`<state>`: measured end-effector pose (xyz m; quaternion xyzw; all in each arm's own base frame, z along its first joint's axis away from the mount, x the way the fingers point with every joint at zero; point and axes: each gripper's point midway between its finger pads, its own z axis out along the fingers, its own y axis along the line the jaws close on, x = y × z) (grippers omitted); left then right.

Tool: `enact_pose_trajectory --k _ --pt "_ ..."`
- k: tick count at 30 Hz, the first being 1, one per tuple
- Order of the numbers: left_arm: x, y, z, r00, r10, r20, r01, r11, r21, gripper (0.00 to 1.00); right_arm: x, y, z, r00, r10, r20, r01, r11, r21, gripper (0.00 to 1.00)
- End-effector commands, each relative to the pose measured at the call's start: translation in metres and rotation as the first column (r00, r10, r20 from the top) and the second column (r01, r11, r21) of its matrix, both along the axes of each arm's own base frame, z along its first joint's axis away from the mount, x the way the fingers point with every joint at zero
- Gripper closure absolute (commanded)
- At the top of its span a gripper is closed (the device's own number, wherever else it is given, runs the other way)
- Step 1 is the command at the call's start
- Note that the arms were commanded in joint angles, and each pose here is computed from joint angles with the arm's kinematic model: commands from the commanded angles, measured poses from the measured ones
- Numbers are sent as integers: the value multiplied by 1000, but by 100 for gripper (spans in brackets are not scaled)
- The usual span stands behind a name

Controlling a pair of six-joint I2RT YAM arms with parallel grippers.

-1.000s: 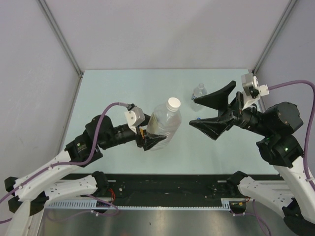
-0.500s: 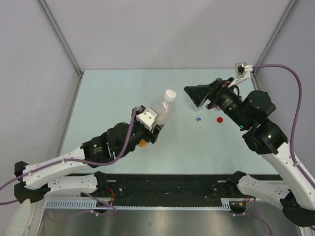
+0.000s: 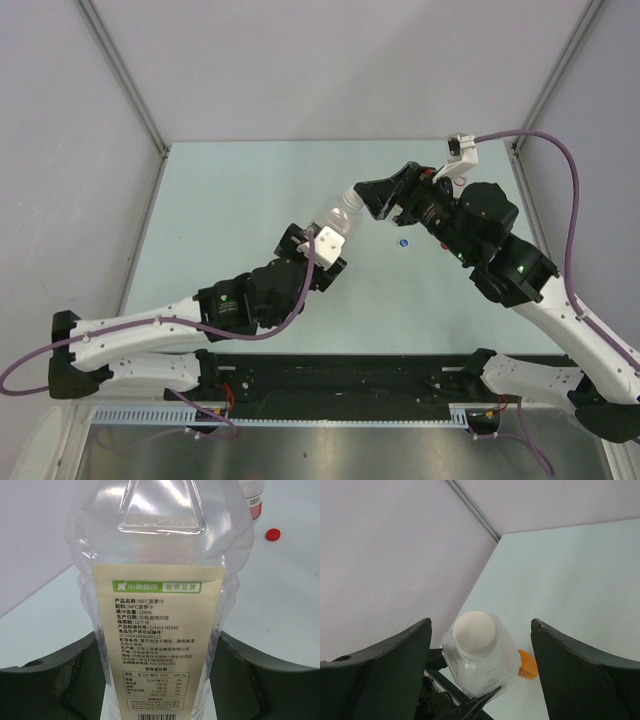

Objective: Unscrew the bottle caps

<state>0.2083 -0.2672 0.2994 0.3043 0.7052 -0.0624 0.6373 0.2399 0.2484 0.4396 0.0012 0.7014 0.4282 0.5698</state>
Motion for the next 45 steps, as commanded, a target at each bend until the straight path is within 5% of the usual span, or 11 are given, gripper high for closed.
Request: enact_pose_trajectory --k 1,22,35,37,41,44,45 --pt "4 -2 23 999 29 37 -27 998 -50 100 6 -1 -6 999 -37 -17 37 999 -19 17" --pt "2 -6 20 999 24 34 -23 999 -38 100 9 21 -29 998 26 -54 -30 996 -83 39" --pt "-8 -12 30 998 -57 23 59 994 -93 100 -5 18 -29 996 89 -27 -92 988 -126 100" --pt "-15 -18 36 992 -121 21 123 986 -116 100 -18 27 -25 983 182 -1 -180 974 -137 100" --pt "-51 -30 62 932 -362 30 360 908 -216 100 -50 35 -8 924 367 109 -347 923 -169 100" --pt "-95 -44 75 787 -616 15 598 757 -266 100 -80 35 9 841 495 217 -456 865 -208 100" --pt "-117 -46 85 697 -717 23 691 662 -290 100 -90 31 16 810 523 265 -474 850 -228 100"
